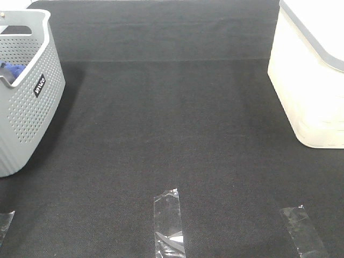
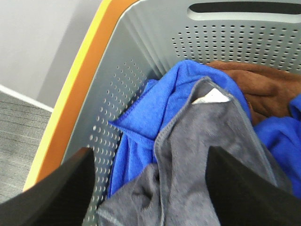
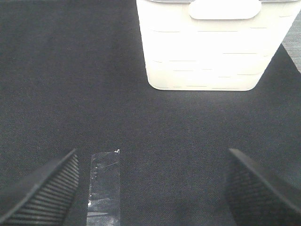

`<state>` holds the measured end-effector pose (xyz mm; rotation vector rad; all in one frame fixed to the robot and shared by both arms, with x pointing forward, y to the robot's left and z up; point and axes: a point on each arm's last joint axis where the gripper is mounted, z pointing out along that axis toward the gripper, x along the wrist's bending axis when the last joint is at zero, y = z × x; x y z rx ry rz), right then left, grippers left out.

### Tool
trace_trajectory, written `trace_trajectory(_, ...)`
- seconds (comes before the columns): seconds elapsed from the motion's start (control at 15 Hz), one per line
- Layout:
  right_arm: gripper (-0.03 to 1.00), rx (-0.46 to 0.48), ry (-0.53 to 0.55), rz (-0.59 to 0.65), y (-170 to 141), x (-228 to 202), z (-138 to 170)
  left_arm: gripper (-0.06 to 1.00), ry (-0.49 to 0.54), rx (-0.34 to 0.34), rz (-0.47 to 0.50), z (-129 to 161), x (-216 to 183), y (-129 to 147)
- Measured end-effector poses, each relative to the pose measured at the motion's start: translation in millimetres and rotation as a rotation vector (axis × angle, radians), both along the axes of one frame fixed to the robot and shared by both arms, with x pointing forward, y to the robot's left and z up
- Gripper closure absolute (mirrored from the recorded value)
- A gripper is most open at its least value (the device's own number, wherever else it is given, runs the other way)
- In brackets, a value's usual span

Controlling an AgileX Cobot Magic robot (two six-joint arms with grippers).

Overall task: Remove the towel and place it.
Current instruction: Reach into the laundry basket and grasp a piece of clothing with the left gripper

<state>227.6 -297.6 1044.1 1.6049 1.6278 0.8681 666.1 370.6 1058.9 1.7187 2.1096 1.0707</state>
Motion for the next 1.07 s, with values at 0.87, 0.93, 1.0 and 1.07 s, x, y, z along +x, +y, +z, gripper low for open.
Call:
trace_trajectory(0.87, 0.19, 0.000, 0.000, 0.000, 0.0, 0.0, 0.0, 0.35, 0.137, -0.026, -0.134, -70.5, 93.7, 9.0)
trace_trajectory(0.93, 0.19, 0.000, 0.000, 0.000, 0.0, 0.0, 0.0, 0.37, 0.139, -0.024, -0.137, -72.3, 94.8, 9.1)
trace_trajectory(1.0, 0.19, 0.000, 0.000, 0.000, 0.0, 0.0, 0.0, 0.38, 0.138, -0.024, -0.137, -72.0, 94.9, 9.1)
trace_trajectory(1.07, 0.19, 0.000, 0.000, 0.000, 0.0, 0.0, 0.0, 0.38, 0.139, -0.023, -0.137, -71.6, 94.8, 9.2)
